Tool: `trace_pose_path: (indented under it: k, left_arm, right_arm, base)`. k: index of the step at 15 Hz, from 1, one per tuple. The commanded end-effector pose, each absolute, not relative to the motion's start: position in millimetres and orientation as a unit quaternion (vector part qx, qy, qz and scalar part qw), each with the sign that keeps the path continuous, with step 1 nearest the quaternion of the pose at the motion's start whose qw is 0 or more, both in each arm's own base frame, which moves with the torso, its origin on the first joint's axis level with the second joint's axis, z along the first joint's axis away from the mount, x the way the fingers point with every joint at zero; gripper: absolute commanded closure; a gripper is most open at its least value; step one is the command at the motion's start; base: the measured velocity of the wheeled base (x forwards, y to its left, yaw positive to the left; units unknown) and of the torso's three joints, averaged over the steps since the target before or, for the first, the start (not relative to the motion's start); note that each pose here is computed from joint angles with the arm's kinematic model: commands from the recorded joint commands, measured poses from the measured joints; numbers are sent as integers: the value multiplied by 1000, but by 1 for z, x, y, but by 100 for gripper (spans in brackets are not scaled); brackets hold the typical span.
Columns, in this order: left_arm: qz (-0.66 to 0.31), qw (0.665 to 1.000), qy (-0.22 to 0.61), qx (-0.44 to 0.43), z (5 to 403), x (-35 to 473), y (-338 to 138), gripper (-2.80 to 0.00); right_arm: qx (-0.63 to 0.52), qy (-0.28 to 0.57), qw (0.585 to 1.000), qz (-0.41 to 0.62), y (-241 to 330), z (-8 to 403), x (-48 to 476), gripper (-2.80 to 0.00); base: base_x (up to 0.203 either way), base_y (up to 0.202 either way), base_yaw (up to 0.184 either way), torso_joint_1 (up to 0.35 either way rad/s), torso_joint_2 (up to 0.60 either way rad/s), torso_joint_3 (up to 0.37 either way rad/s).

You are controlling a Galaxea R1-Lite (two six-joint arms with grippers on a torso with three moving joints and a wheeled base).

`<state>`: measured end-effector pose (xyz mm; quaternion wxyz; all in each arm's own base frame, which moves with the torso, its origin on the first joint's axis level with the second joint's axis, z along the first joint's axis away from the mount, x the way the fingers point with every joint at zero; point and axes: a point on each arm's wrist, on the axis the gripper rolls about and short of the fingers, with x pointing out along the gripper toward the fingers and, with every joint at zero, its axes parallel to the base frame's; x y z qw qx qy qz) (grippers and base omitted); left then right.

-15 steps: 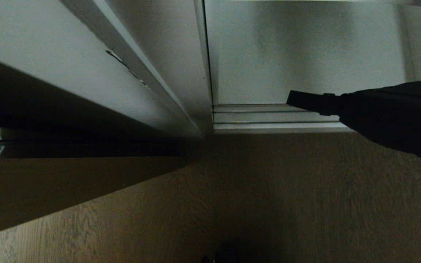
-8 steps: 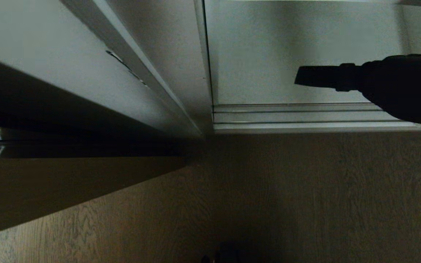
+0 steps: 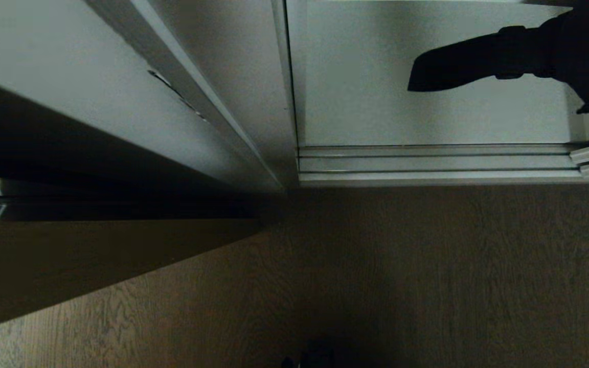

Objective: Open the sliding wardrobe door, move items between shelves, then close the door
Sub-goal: Place the bag on the higher shelf

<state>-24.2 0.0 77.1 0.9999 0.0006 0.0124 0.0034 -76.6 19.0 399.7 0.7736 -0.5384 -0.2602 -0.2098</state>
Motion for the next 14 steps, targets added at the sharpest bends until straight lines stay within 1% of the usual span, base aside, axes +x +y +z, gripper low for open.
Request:
trace_pose_path:
  k: [1,8,14]
  left_arm:
    - [4,1000,12,1,77,-24,0,0]
    - [4,1000,12,1,77,-24,0,0]
    - [4,1000,12,1,77,-24,0,0]
  right_arm:
    - [-538,-270,771,-210,16,423,-66,0]
    - [-521,-302,767,-223,11,463,-77,0]
    - [-506,-365,740,-251,8,503,-94,0]
  base:
    - [0,0,0,0,0,0]
    - [0,0,0,0,0,0]
    - [0,0,0,0,0,0]
